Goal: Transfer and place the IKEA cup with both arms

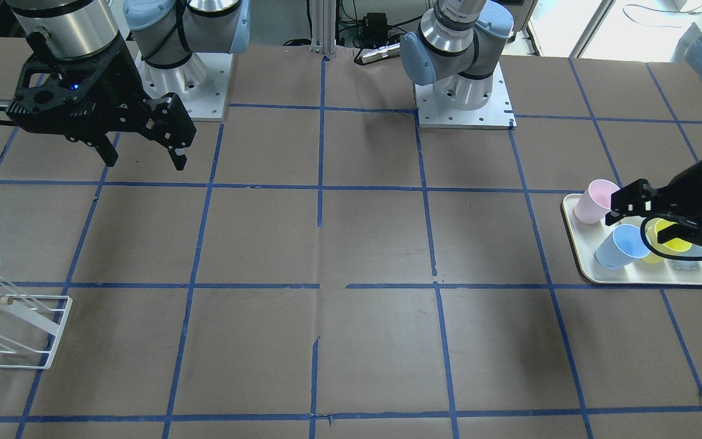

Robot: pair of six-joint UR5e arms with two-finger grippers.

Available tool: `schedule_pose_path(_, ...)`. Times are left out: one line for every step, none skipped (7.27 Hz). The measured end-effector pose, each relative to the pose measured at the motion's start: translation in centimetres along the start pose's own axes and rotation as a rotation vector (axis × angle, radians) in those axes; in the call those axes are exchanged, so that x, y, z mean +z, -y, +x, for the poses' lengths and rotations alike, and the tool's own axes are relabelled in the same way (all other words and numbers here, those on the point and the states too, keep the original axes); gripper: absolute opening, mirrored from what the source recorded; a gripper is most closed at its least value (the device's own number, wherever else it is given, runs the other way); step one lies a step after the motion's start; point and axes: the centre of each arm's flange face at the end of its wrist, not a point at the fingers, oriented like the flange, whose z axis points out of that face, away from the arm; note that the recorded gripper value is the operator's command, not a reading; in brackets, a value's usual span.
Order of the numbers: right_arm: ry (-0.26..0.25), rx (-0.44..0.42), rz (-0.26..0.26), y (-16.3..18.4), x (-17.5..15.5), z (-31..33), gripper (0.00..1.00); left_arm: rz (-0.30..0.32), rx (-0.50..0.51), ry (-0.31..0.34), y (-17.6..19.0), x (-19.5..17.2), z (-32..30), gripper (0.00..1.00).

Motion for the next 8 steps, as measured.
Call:
schedule_pose_path(0.000, 0.000, 0.000, 0.0, 0.0, 0.0, 1.00, 0.015, -0.030, 0.022, 1.5, -1.6, 5.5, 1.00)
schedule_pose_path(0.000, 0.000, 0.000, 0.0, 0.0, 0.0, 1.00, 0.033, -0.067, 0.040, 2.4, -2.9, 10.9, 1.00)
schedule_pose_path(0.000, 0.000, -0.001, 0.0, 0.1, 0.0, 1.00, 0.053, -0.108, 0.053, 2.5, -3.9, 15.9, 1.00)
schedule_pose_path(0.000, 0.001, -0.001, 0.0, 0.1, 0.0, 1.00, 0.065, -0.141, 0.062, 2.1, -4.8, 20.2, 1.00)
schedule_pose_path(0.000, 0.001, -0.001, 0.0, 0.2, 0.0, 1.00, 0.076, -0.168, 0.068, 1.1, -5.9, 23.2, 1.00)
schedule_pose_path(0.000, 0.001, -0.001, 0.0, 0.2, 0.0, 1.00, 0.087, -0.192, 0.071, 0.3, -6.7, 24.9, 1.00)
schedule_pose_path(0.000, 0.001, 0.001, 0.0, 0.2, 0.0, 1.00, 0.089, -0.203, 0.071, -0.3, -7.0, 25.4, 1.00)
schedule_pose_path(0.000, 0.001, 0.002, -0.1, 0.2, 0.0, 1.00, 0.087, -0.211, 0.071, -0.6, -7.1, 25.5, 1.00)
